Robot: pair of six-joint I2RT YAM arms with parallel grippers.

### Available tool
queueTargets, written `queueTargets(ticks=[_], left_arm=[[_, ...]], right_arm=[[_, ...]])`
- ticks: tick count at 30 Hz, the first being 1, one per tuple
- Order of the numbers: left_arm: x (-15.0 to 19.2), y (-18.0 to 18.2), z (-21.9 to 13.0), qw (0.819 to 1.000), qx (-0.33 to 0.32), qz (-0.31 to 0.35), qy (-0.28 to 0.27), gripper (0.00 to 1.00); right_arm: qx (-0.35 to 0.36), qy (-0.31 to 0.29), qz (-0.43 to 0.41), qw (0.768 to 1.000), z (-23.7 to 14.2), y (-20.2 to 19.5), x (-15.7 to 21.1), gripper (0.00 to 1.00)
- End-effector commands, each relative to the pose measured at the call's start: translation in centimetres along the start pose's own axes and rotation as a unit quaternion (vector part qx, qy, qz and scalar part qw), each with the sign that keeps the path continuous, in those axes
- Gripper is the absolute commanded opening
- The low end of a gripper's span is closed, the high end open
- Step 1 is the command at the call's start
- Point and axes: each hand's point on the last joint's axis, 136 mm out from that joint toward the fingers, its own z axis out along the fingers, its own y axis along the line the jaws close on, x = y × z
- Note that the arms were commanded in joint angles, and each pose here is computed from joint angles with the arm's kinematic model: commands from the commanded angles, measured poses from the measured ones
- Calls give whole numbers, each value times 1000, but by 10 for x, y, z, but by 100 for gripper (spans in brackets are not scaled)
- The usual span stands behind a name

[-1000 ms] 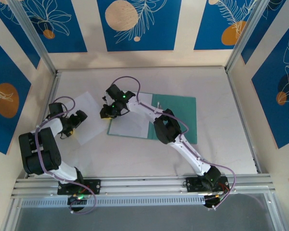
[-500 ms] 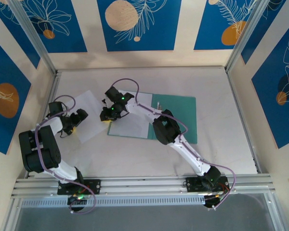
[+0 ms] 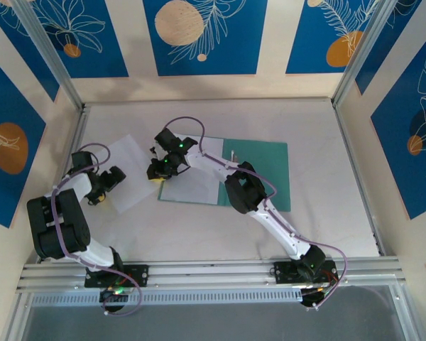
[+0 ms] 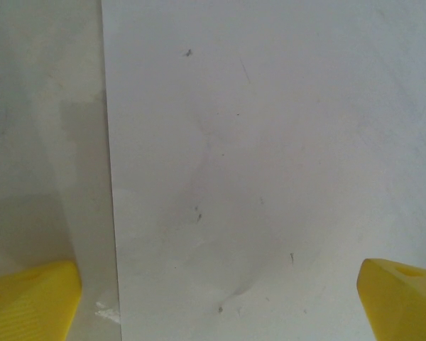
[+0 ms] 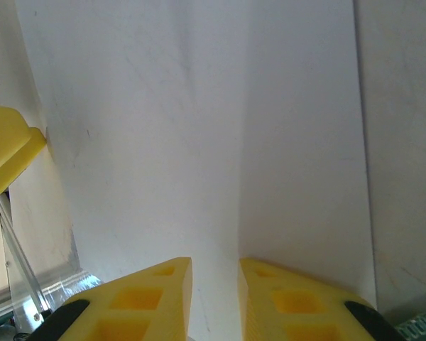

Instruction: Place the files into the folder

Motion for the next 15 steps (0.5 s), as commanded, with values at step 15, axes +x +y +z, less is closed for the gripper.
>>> queueTargets(ticks=[15], left_arm=[[3,-21,10,997,80,-13,18,100]], right_arm=[[-12,62,21,998,16,13,45,26]])
